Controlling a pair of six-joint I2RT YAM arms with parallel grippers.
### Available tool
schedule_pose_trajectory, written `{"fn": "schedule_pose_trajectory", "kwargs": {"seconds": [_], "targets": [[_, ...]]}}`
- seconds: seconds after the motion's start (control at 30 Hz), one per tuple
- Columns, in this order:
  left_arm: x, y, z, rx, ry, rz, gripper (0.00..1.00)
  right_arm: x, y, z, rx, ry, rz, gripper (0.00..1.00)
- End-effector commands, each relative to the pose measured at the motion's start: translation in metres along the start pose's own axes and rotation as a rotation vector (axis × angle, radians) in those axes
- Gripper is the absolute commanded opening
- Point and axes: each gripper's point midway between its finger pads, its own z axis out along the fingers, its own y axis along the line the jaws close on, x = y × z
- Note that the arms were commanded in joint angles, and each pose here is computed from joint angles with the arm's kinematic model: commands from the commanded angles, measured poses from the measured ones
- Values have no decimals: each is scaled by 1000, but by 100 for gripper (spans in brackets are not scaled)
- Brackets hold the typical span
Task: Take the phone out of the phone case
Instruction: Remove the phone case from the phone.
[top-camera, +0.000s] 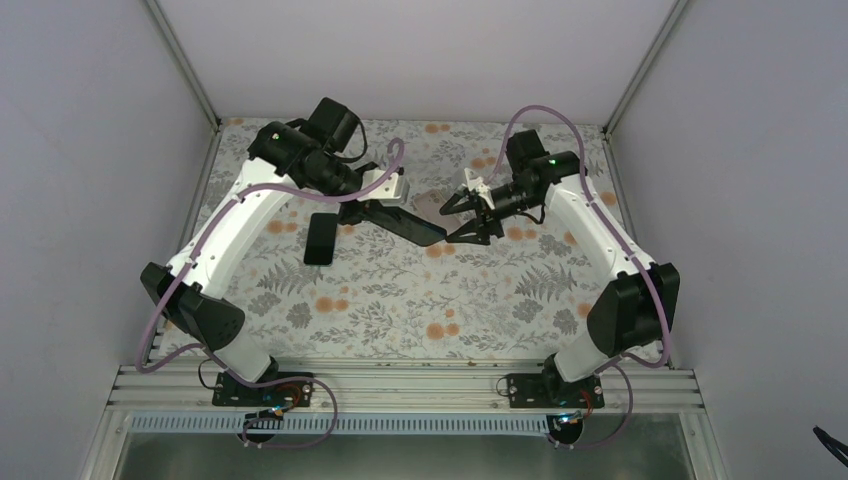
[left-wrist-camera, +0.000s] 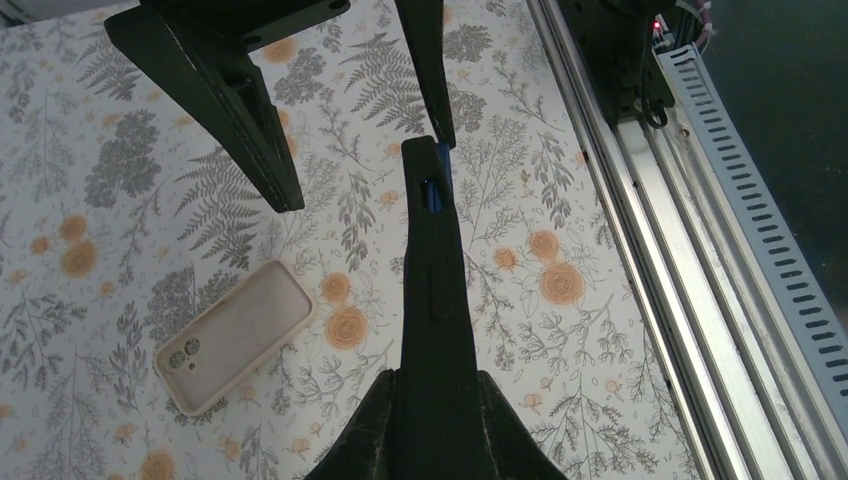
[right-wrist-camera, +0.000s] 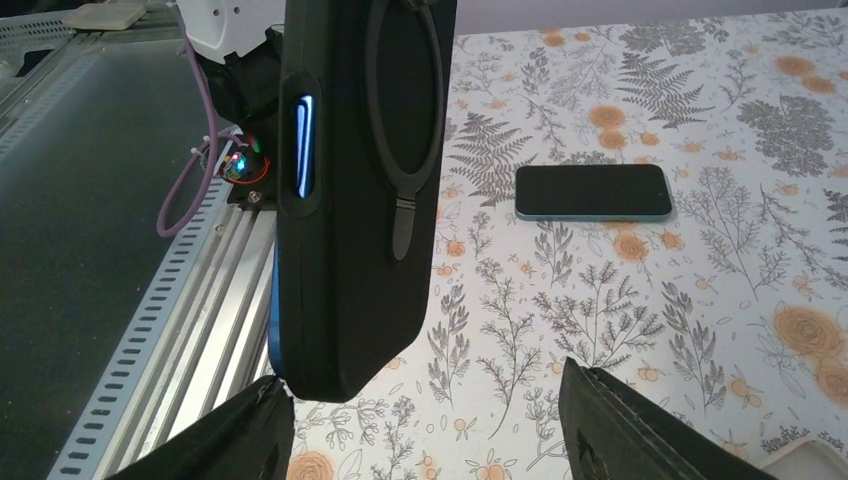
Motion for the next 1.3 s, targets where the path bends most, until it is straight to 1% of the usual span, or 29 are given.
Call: {"fn": "schedule_pose_trajectory", "kwargs": {"seconds": [0.0, 0.2, 0.37, 0.57, 0.7, 0.77, 0.87, 0.93, 0.97, 1.07, 1.2, 1.27], "targets": [[-22, -4, -9, 4, -89, 38, 2, -16, -11, -2, 46, -19, -43, 67], [-27, -12, -9, 26, -115, 41, 2, -20, -34, -4, 117, -2, -50, 65], [-32, -15, -10, 39, -135, 46, 2, -34, -48, -8, 136, -17, -64, 63], [-38, -12, -10, 48, -159, 52, 2, -52, -54, -5, 145, -41, -57, 63], [-53, -11, -14, 55, -210, 76, 2, -69, -52, 4, 178, -55, -84, 69], [-59, -6, -15, 49, -222, 85, 2, -81, -44, 10, 163, -64, -109, 71], [-71, 4, -19, 24, -245, 102, 2, -102, -34, 22, 113, -79, -124, 73], [-81, 12, -23, -5, -269, 117, 2, -118, -24, 26, 64, -117, -130, 74], [-86, 16, -25, -23, -283, 118, 2, -119, -25, 34, 19, -131, -106, 76], [-99, 40, -29, -113, -314, 135, 2, -134, -9, 44, -158, -205, -76, 78], [-109, 80, -28, -253, -350, 149, 2, -155, 27, 56, -386, -282, -86, 77], [-110, 98, -26, -320, -357, 155, 2, -163, 42, 60, -455, -321, -81, 76]]}}
